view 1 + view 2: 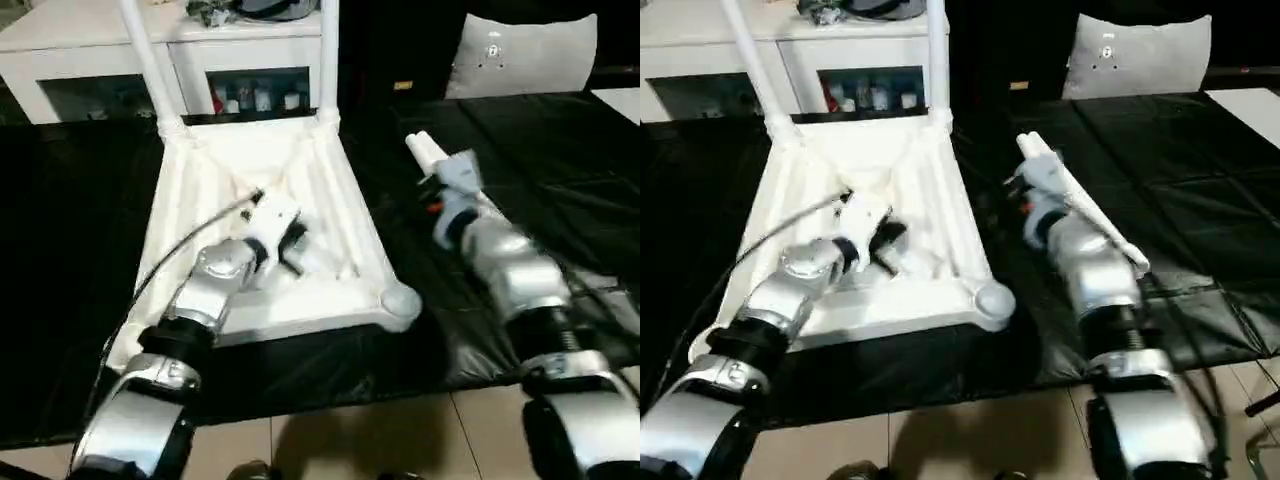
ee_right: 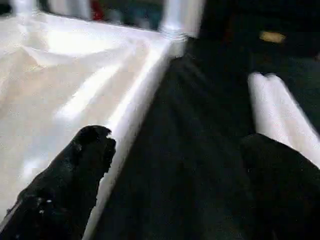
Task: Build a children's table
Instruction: Rotate table base
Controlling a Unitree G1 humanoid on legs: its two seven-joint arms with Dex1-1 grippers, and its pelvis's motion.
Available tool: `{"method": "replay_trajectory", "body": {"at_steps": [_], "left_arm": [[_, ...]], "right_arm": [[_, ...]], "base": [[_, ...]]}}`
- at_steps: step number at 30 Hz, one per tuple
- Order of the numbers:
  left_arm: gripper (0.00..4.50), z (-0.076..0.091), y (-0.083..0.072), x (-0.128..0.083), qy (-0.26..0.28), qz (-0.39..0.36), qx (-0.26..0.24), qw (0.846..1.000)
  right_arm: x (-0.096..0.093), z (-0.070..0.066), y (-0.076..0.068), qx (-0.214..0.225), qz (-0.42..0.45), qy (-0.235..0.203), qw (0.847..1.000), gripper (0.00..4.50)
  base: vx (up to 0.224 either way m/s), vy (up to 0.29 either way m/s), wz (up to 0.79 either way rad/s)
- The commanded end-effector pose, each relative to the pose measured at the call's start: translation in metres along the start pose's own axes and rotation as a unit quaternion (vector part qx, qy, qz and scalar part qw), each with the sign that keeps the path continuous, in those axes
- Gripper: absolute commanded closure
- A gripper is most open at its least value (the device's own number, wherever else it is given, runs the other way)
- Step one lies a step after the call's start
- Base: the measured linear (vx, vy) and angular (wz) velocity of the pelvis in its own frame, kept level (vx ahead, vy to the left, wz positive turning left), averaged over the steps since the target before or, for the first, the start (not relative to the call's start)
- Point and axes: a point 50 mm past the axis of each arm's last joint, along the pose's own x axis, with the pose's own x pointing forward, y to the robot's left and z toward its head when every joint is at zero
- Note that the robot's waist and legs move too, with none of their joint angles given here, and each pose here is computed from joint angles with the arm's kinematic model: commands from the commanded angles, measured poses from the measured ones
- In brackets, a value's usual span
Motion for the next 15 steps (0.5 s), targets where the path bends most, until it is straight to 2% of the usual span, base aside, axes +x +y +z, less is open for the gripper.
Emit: {"method": "replay_trajectory", "body": {"at_steps": [1,2,4,5,8,10,13,14,15], "left_arm": [[4.47,0.004,-0.002,-0.006,-0.015,-0.037,-0.014,0.999],[4.47,0.007,-0.005,-0.01,-0.023,-0.058,-0.012,0.998],[4.16,0.011,-0.008,-0.018,-0.031,-0.085,0.004,0.996],[4.08,0.011,-0.008,-0.018,-0.031,-0.085,0.004,0.996],[3.97,0.015,-0.016,-0.035,-0.022,-0.142,0.036,0.989],[3.67,0.016,-0.02,-0.041,-0.013,-0.163,0.046,0.985],[3.64,0.017,-0.025,-0.046,-0.006,-0.185,0.052,0.981],[3.38,0.017,-0.028,-0.048,-0.002,-0.194,0.052,0.98],[3.38,0.017,-0.028,-0.049,-0.001,-0.196,0.052,0.979]], "right_arm": [[-0.003,-0.002,-0.004,-0.002,-0.011,0.025,1.0,0.0],[-0.004,-0.002,-0.007,0.001,-0.01,0.04,0.999,0.0],[-0.005,-0.001,-0.014,0.01,-0.015,0.065,0.998,0.0],[-0.005,-0.001,-0.014,0.01,-0.015,0.065,0.998,0.0],[-0.004,-0.001,-0.03,0.017,-0.044,0.109,0.993,0.0],[-0.004,-0.002,-0.035,0.018,-0.055,0.124,0.991,0.0],[-0.002,-0.004,-0.039,0.02,-0.061,0.138,0.988,0.0],[0.0,-0.005,-0.04,0.015,-0.063,0.147,0.987,0.0],[0.0,-0.006,-0.04,0.013,-0.063,0.149,0.987,0.0]], "base": [[0.0,0.0,0.0],[0.0,0.0,0.0],[0.0,0.0,0.0],[0.0,0.0,0.0],[0.0,0.0,0.0],[0.0,0.0,0.0],[0.0,0.0,0.0],[0.0,0.0,0.0],[0.0,0.0,0.0]]}}
